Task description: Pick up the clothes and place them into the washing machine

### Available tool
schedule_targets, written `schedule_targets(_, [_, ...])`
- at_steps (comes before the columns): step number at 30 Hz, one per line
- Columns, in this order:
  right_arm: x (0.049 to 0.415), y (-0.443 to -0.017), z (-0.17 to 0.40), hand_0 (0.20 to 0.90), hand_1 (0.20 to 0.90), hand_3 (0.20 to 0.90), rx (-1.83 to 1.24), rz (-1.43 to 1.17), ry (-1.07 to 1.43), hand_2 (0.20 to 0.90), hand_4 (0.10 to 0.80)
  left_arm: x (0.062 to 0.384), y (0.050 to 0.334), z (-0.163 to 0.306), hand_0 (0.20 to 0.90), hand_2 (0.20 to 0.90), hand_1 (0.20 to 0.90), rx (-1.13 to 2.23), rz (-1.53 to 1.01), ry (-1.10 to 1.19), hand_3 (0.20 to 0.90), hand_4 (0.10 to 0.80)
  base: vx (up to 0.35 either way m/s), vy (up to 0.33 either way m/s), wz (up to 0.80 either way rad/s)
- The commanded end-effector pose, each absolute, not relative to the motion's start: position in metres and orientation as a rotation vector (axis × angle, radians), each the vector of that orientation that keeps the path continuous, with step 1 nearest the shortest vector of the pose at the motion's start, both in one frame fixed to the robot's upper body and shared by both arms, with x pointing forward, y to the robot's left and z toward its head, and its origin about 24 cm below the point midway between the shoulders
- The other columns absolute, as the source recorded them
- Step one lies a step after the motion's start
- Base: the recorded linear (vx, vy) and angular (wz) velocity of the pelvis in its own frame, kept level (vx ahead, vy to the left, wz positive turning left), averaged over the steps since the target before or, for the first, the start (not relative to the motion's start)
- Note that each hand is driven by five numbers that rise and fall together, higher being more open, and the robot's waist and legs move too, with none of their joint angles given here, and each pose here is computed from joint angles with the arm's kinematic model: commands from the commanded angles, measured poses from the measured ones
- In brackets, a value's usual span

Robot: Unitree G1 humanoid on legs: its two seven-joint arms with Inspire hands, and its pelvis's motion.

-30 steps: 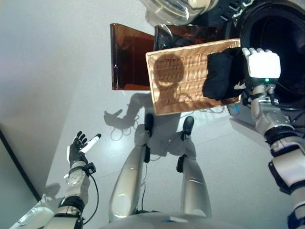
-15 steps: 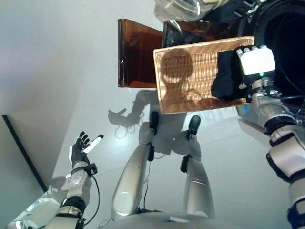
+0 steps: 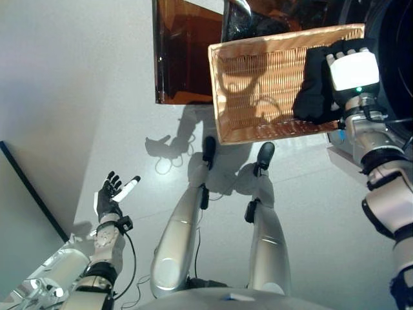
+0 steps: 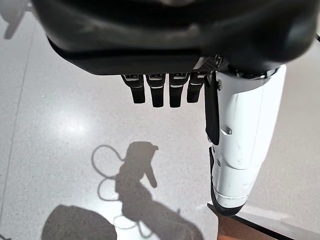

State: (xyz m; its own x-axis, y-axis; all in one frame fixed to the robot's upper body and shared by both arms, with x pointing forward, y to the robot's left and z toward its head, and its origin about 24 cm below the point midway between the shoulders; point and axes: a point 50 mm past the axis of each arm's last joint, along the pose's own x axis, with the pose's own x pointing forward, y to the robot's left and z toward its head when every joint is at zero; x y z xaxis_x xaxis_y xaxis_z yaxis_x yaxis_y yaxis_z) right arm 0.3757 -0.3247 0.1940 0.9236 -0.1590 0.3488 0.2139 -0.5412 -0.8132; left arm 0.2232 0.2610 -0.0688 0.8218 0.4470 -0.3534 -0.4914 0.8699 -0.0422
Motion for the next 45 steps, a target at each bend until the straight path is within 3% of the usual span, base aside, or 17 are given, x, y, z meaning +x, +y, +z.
schedule_targets(1, [0.365, -0.352, 0.238, 0.900, 0.900, 0.900, -2.243, -0.607, 0.009, 0.900, 0.800, 0.204, 0.294, -0.063, 0.900, 0.900, 0.900, -0.094, 0.615, 0.305, 0.900, 0.800, 0.000, 0.000, 0.00])
schedule_targets(11, [0.369, -0.342, 0.250, 0.900, 0.900, 0.900, -2.300, -0.641, -0.053, 0.900, 0.800, 0.209, 0.291, -0.059, 0.900, 0.900, 0.900, -0.098, 0.603, 0.276, 0.900, 0.800, 0.000, 0.000, 0.00])
schedule_targets(12, [0.370, -0.341, 0.251, 0.826, 0.826, 0.826, -2.302, -0.639, -0.060, 0.826, 0.747, 0.209, 0.291, -0.059, 0.900, 0.900, 0.900, -0.098, 0.604, 0.274, 0.900, 0.800, 0.000, 0.000, 0.00])
schedule_targets(13, [0.371, -0.340, 0.250, 0.623, 0.623, 0.623, -2.306, -0.637, -0.062, 0.623, 0.602, 0.210, 0.290, -0.058, 0.900, 0.900, 0.900, -0.098, 0.604, 0.270, 0.900, 0.800, 0.000, 0.000, 0.00])
schedule_targets(14, [0.371, -0.339, 0.251, 0.337, 0.337, 0.337, -2.313, -0.637, -0.065, 0.337, 0.398, 0.210, 0.290, -0.057, 0.900, 0.900, 0.900, -0.098, 0.604, 0.267, 0.900, 0.800, 0.000, 0.000, 0.00])
schedule_targets(15, [0.372, -0.338, 0.251, 0.200, 0.200, 0.200, -2.317, -0.633, -0.067, 0.200, 0.300, 0.210, 0.291, -0.058, 0.900, 0.900, 0.900, -0.096, 0.607, 0.270, 0.900, 0.800, 0.000, 0.000, 0.00])
schedule_targets(45, [0.369, -0.337, 0.254, 0.200, 0.200, 0.200, -2.185, -0.712, -0.145, 0.200, 0.300, 0.205, 0.292, -0.060, 0.900, 0.900, 0.900, -0.078, 0.616, 0.280, 0.900, 0.800, 0.000, 0.000, 0.00])
